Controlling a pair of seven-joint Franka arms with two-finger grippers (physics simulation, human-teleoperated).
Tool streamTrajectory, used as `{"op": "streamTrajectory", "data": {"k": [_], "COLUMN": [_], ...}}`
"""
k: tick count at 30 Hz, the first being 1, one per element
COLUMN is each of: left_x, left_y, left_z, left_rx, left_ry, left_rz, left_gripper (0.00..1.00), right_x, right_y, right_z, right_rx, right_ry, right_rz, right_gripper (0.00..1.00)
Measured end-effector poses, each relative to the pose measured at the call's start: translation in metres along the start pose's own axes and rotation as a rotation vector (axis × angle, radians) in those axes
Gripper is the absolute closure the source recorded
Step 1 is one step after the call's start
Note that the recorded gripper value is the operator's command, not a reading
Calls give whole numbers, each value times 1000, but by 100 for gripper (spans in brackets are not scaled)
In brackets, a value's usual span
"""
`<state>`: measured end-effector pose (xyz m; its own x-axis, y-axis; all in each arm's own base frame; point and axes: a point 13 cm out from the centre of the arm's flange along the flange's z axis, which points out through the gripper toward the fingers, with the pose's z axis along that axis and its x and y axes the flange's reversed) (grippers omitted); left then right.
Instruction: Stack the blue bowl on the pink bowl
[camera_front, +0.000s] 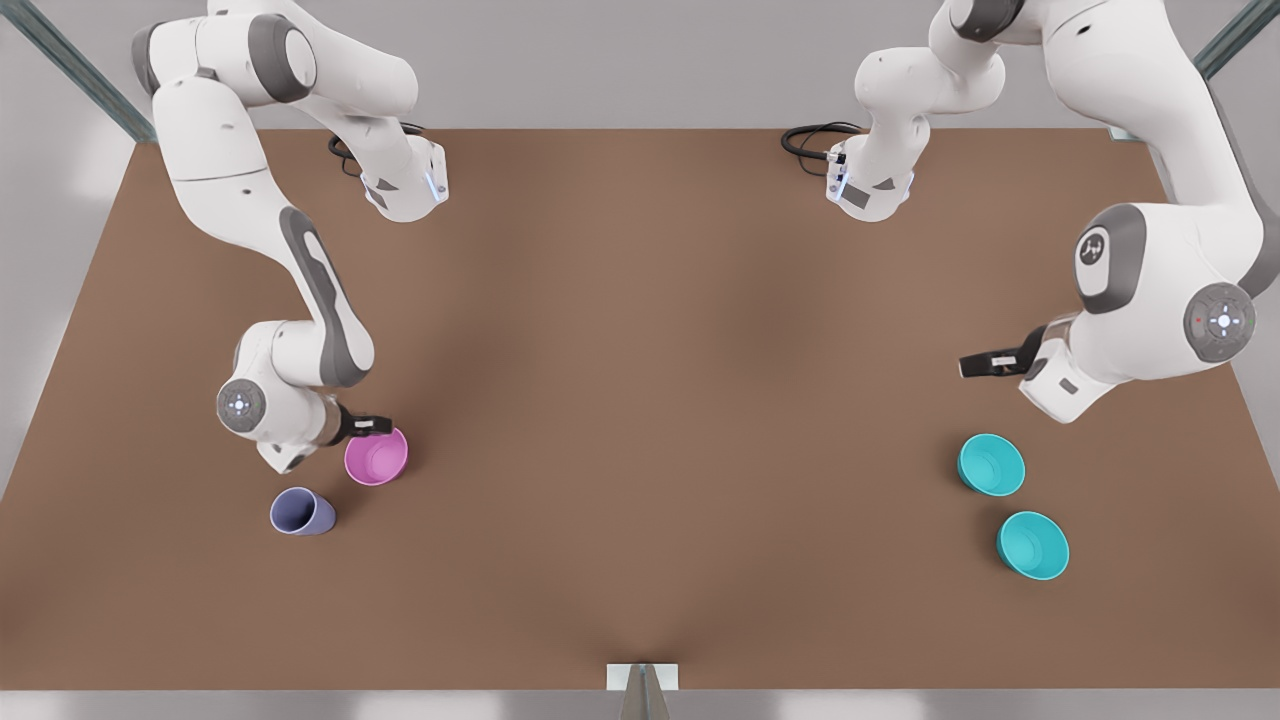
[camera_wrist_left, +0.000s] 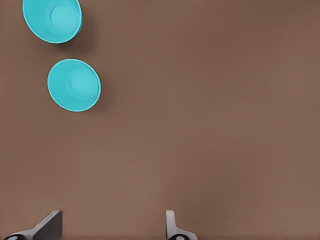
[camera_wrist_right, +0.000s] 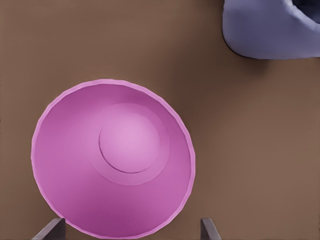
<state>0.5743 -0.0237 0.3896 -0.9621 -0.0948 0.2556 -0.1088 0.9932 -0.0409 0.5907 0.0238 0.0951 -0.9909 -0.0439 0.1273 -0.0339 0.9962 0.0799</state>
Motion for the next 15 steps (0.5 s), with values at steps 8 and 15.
{"op": "streamTrajectory", "data": {"k": [8,15], "left_x": [1,-3], "left_y": [-16,-19], "left_z": [-7,-6], "left_rx": [18,32], "left_ry": [-7,-3], "left_rz": [29,33], "left_gripper": [0,0], "right_x": [-33,-20], "right_y": [-6,-13], "right_z": [-3,39], "right_rx": [3,-8], "right_ry": [-169,-139], "right_rz": [33,64], "right_gripper": [0,0]}}
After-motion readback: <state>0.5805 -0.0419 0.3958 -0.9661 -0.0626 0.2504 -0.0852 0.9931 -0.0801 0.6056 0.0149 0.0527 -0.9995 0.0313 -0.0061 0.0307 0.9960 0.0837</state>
